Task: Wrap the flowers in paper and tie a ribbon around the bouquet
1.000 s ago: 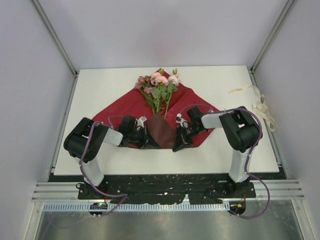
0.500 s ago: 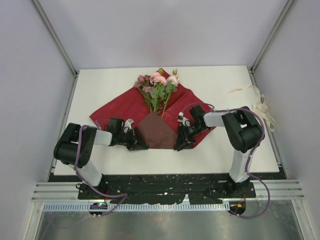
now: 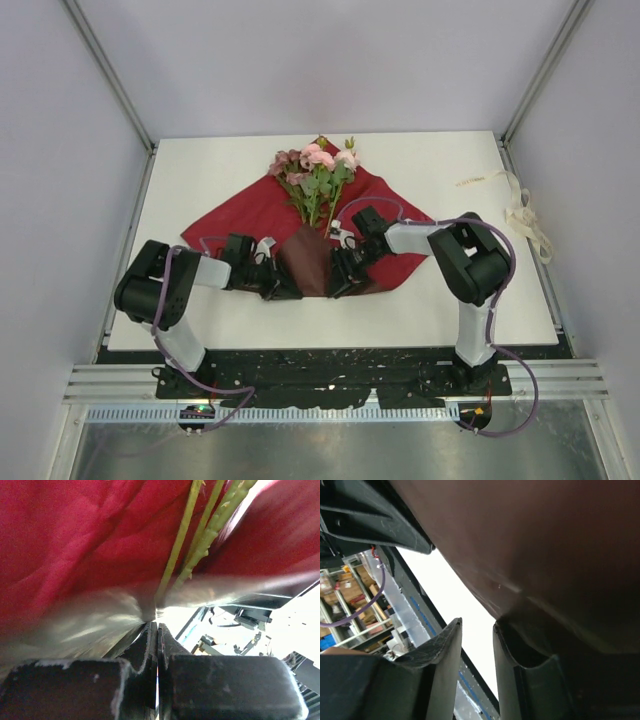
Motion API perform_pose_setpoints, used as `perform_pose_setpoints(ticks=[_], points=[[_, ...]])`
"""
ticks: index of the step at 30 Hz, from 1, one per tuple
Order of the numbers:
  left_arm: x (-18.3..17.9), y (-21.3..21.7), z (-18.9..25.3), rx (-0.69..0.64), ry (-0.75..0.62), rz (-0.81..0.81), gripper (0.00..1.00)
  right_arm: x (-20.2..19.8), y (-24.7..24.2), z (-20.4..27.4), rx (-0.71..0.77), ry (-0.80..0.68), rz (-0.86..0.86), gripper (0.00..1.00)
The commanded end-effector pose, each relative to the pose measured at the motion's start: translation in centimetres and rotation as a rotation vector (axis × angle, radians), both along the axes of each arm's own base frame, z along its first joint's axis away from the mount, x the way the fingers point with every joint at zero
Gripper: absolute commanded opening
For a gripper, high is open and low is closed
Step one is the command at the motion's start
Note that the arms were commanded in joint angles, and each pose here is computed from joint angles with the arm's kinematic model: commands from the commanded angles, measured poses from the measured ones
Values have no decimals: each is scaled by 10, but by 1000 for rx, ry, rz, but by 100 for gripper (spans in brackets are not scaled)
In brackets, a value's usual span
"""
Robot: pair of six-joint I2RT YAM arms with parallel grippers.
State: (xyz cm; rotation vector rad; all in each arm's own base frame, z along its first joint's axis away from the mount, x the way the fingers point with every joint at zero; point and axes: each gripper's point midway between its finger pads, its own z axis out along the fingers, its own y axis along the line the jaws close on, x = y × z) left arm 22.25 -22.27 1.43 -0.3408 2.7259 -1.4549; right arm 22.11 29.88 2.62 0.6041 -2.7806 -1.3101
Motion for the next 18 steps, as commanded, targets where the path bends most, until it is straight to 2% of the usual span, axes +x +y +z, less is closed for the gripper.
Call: perform_pose_setpoints(ticks=[1,4,9,18], points=[[2,-7,-14,71,-1,19,0,12,-26,-34,-147,5,-37,37],[0,-4,-7,67,-12,28,0,13,-52,-45,-244,11,-45,36],[-8,3,-6,89,-11,54,0,9,-78,-50,-314,25,-43,33],[-18,58,-39,305,138,136,0,8,-94,-57,-355,45,-44,33]])
